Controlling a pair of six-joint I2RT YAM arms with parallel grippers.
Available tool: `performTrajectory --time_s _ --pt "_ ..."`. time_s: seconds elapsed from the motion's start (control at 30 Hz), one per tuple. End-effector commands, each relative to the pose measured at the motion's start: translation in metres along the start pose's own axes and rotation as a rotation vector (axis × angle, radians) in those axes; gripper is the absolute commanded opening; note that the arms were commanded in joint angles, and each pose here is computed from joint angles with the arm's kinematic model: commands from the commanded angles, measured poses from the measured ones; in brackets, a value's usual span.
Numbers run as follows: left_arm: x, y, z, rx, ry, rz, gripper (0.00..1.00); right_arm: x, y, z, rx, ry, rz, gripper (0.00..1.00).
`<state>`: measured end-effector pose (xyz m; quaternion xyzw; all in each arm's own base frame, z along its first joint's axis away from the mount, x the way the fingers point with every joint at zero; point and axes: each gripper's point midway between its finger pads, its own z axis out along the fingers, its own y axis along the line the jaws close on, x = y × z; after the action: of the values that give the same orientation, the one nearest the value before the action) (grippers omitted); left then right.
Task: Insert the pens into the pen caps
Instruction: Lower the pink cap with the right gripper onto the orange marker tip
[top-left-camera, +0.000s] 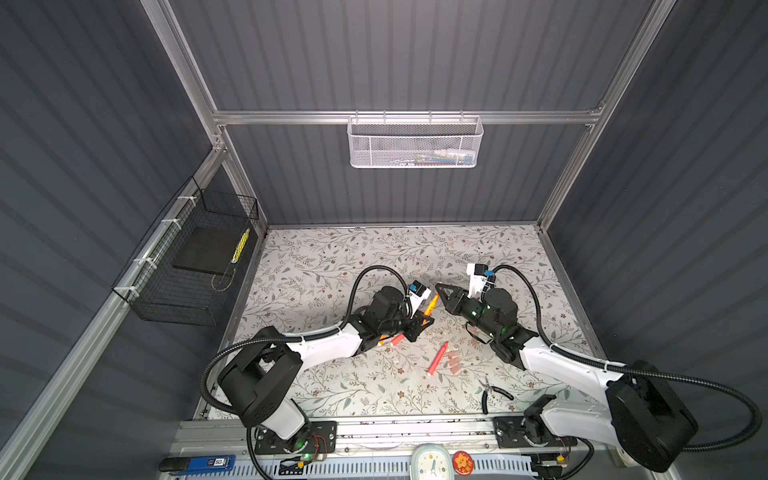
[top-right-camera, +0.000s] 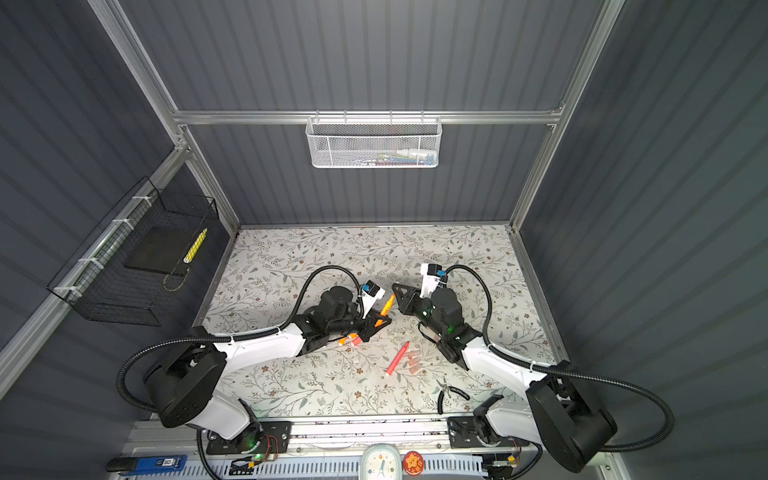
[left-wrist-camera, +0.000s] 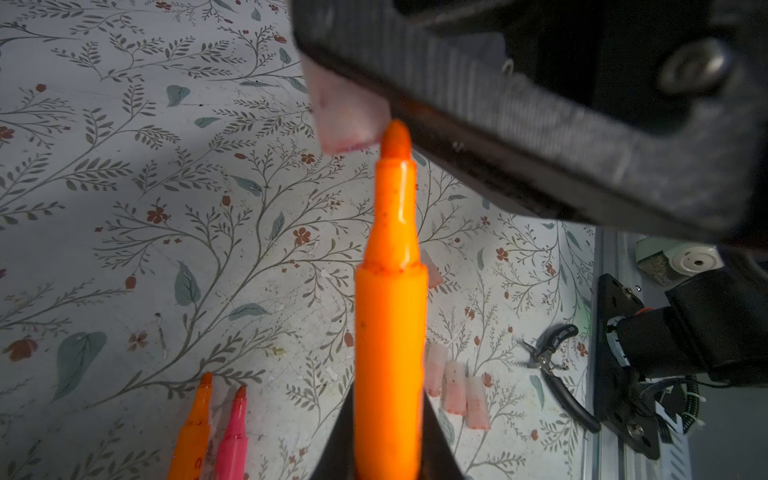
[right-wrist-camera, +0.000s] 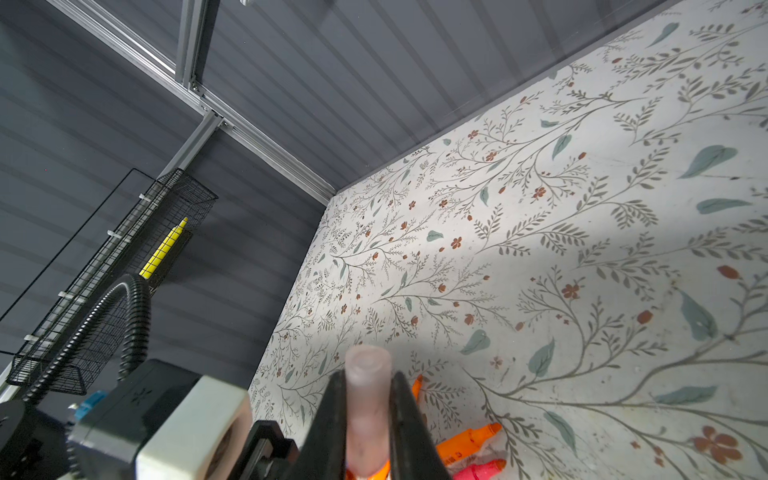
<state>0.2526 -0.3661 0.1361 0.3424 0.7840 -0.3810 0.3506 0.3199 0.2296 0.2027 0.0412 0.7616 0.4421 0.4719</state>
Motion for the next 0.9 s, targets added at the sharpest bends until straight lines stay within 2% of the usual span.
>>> performTrajectory --time_s 0.0,0.87 --pt "-0.001 0.004 -0.002 -0.029 0.001 0.004 0.00 -0.006 0.012 -0.006 -0.033 -0.022 -0.025 0.00" --pt "-0.003 0.001 -0.003 -0.010 -0.008 0.006 0.00 0.001 0.008 0.003 -0.033 -0.001 -0.007 0.00"
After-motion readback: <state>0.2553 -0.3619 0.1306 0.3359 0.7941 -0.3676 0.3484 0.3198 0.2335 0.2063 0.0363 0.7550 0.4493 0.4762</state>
